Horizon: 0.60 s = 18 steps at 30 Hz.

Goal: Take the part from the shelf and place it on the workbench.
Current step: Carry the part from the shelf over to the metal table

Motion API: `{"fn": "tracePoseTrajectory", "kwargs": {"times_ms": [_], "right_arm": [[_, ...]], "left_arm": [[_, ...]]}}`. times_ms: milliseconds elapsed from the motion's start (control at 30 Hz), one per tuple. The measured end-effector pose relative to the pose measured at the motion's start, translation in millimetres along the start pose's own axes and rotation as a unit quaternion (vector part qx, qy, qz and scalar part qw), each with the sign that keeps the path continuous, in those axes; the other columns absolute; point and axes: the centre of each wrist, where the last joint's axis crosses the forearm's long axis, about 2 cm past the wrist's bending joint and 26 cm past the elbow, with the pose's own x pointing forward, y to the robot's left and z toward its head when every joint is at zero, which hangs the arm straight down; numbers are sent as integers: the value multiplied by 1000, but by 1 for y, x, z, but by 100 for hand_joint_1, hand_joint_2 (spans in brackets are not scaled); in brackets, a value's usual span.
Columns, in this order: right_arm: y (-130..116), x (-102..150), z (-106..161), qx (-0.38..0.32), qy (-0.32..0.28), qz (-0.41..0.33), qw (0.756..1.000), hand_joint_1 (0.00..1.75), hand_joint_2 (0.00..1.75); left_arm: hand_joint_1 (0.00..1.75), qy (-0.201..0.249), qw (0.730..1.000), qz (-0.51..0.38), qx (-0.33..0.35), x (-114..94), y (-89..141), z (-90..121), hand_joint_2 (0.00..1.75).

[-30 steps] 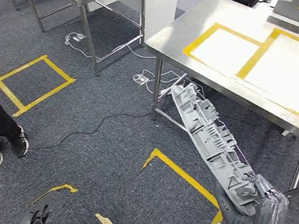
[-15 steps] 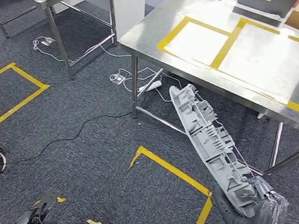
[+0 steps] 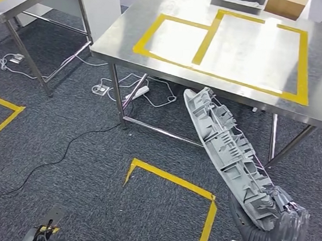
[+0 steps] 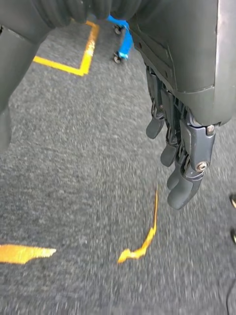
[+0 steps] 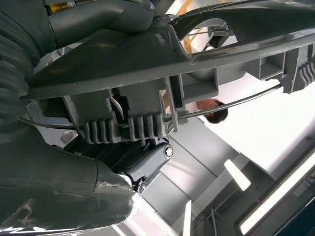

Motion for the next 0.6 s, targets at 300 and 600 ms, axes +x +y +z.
{"fn": "tracePoseTrajectory", "kwargs": {"times_ms": [300, 600], "right_arm": [[1, 2, 0, 2, -3, -4, 1000, 175, 175], [4, 5, -2, 14, -11, -13, 1000, 175, 175]], "left_arm": [[0, -1, 1000, 0, 0, 1, 0, 0, 175], [0, -4, 1000, 2, -2, 1, 0, -1, 175]]}}
